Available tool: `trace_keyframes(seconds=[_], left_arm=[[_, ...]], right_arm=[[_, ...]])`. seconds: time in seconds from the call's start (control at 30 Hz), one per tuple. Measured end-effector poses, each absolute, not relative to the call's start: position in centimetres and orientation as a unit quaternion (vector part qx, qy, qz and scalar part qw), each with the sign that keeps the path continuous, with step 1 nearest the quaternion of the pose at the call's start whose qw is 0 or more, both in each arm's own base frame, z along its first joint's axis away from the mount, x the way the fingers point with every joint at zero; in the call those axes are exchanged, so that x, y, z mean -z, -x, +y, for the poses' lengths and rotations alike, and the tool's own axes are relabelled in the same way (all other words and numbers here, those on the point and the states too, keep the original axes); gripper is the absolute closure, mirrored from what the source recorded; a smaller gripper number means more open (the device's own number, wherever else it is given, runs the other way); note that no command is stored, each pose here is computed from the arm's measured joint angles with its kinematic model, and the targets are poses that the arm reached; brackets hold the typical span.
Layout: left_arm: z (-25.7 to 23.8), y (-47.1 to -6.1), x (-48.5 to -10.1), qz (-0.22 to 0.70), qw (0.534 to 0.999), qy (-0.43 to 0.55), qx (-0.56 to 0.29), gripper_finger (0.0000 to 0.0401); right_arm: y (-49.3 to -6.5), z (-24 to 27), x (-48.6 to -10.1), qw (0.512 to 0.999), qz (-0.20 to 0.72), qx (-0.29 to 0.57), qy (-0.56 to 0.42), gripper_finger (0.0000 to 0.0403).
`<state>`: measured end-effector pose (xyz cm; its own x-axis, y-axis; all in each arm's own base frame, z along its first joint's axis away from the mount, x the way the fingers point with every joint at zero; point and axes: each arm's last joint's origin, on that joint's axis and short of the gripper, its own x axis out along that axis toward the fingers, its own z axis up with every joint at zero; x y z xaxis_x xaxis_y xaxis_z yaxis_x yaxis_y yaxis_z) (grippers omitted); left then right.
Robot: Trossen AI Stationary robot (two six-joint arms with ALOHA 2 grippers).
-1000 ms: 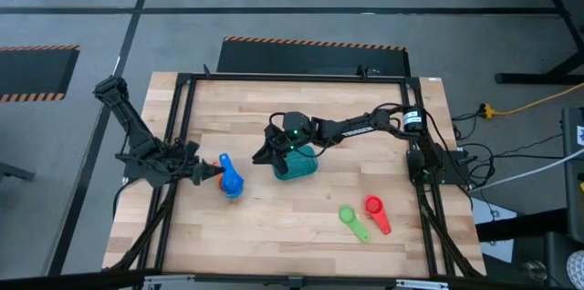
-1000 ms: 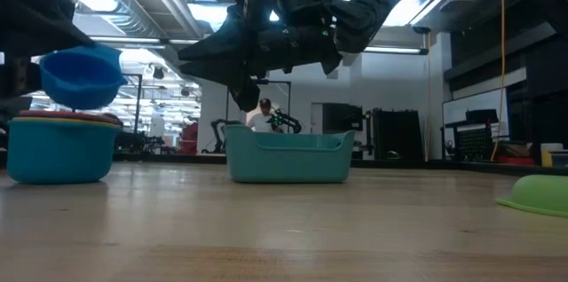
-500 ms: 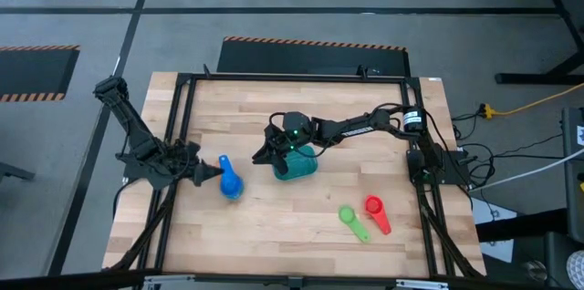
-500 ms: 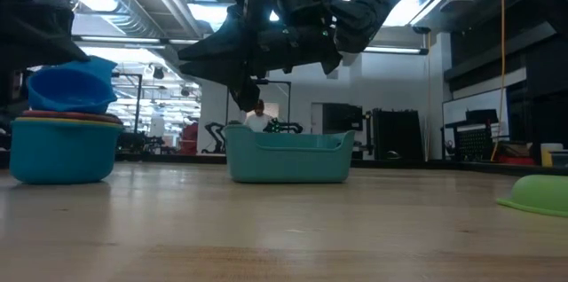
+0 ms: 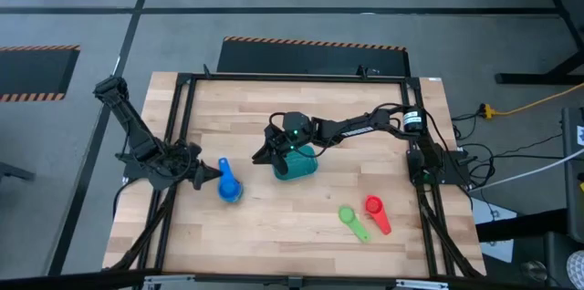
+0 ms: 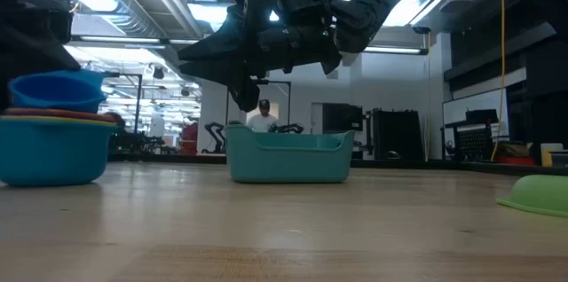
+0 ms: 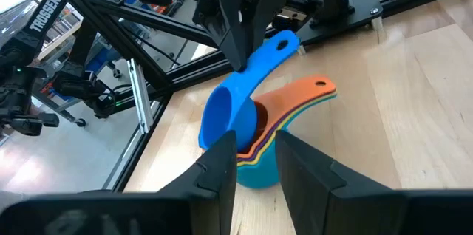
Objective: Nest measuring cups in basket
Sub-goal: Stack the blue measuring cup on top of the orange measuring cup
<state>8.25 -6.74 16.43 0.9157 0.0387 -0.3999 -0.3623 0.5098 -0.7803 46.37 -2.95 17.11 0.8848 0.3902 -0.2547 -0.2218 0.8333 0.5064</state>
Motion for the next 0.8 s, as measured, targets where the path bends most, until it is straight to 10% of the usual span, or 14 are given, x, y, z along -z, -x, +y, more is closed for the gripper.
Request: trace_keyframes(seconds=[0.37,0.8], left_arm=[[-6.4,-7.9,-15.8,0.195,0.852,0.468,-0.135,0.0286],[-6.6,-7.5,-15.2,0.28,0.835,0.46,-0.11,0.0283]], right_arm=[[-46.4,-2.9,-17.1,0.941,0.177,-0.163,-0.239,0.0303],[-46.4,-3.0,-17.1,0.941,0.176,-0.163,-0.239,0.0303]])
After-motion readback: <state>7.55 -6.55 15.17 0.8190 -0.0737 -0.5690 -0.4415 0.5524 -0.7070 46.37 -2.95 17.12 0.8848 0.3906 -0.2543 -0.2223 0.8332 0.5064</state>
